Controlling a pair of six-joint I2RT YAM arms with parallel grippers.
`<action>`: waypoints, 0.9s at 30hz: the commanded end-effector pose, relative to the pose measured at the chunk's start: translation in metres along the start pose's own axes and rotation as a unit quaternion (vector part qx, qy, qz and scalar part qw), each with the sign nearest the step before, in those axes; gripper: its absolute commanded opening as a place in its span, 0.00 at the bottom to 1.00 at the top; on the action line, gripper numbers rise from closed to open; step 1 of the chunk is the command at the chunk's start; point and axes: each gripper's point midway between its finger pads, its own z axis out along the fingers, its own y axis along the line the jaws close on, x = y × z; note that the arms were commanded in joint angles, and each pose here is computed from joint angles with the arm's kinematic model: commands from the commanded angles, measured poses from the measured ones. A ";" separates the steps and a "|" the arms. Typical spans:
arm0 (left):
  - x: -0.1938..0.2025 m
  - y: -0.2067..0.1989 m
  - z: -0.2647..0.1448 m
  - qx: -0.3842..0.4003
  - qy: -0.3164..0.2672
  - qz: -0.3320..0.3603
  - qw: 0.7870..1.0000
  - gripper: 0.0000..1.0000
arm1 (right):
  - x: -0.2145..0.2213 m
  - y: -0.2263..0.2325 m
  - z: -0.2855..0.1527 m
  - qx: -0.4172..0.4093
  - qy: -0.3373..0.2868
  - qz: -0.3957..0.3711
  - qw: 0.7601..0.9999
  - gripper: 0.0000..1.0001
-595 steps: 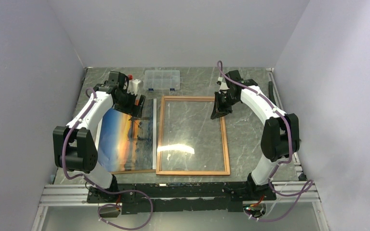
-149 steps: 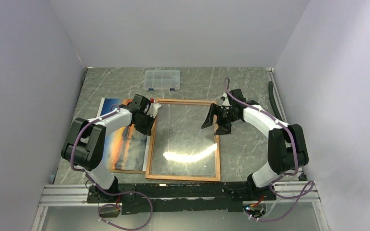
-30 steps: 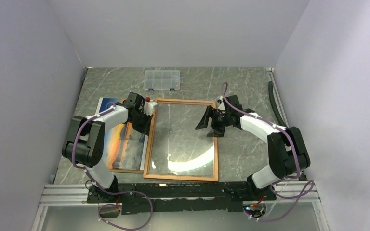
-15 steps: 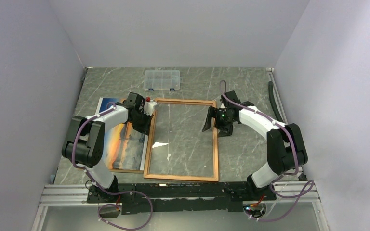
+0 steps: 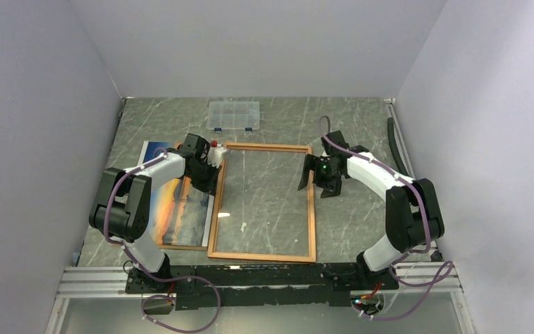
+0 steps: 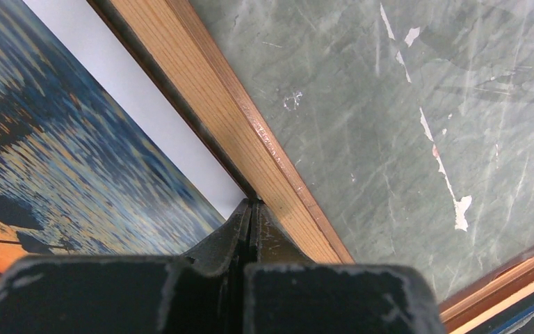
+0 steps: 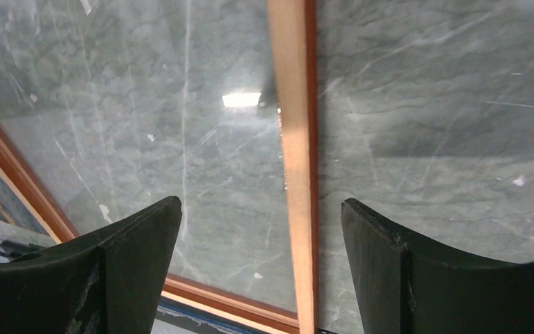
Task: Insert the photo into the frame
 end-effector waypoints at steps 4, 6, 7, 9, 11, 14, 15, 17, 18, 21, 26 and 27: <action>-0.007 -0.020 0.006 0.030 -0.004 0.006 1.000 0.03 | -0.018 -0.006 0.008 -0.042 -0.017 0.031 0.998 0.86; -0.010 -0.022 0.008 0.032 -0.004 0.005 0.999 0.03 | -0.025 -0.006 0.009 -0.061 -0.020 0.047 0.997 0.83; -0.011 -0.023 0.009 0.036 -0.005 0.005 0.999 0.03 | -0.030 -0.006 0.009 -0.071 -0.022 0.053 0.996 0.83; -0.014 -0.025 0.012 0.038 -0.004 0.006 0.999 0.03 | -0.039 -0.005 0.008 -0.082 -0.025 0.064 0.994 0.82; -0.021 -0.026 0.015 0.037 -0.007 0.006 0.999 0.03 | -0.050 -0.006 0.004 -0.079 -0.033 0.070 0.994 0.81; -0.035 -0.028 0.018 0.042 -0.013 0.005 0.999 0.03 | -0.069 -0.002 -0.011 -0.072 -0.064 0.072 0.993 0.81; -0.041 -0.029 0.017 0.043 -0.016 0.006 0.999 0.03 | -0.074 -0.001 -0.017 -0.069 -0.074 0.073 0.992 0.81; -0.053 -0.031 0.009 0.045 -0.020 0.011 0.999 0.03 | -0.080 0.005 -0.030 -0.067 -0.096 0.076 0.990 0.81; -0.056 -0.031 0.002 0.044 -0.012 0.012 0.999 0.03 | -0.081 0.011 -0.036 -0.067 -0.108 0.072 0.989 0.81; -0.072 -0.020 -0.030 0.038 -0.018 0.000 0.999 0.08 | -0.072 0.048 -0.049 -0.066 -0.129 0.030 0.989 0.81; -0.084 0.018 -0.121 -0.013 -0.065 -0.044 0.997 0.45 | -0.046 0.132 -0.053 -0.087 -0.140 -0.036 0.986 0.82; -0.076 0.027 -0.136 -0.033 -0.060 -0.052 0.996 0.50 | -0.037 0.152 -0.052 -0.094 -0.143 -0.055 0.984 0.82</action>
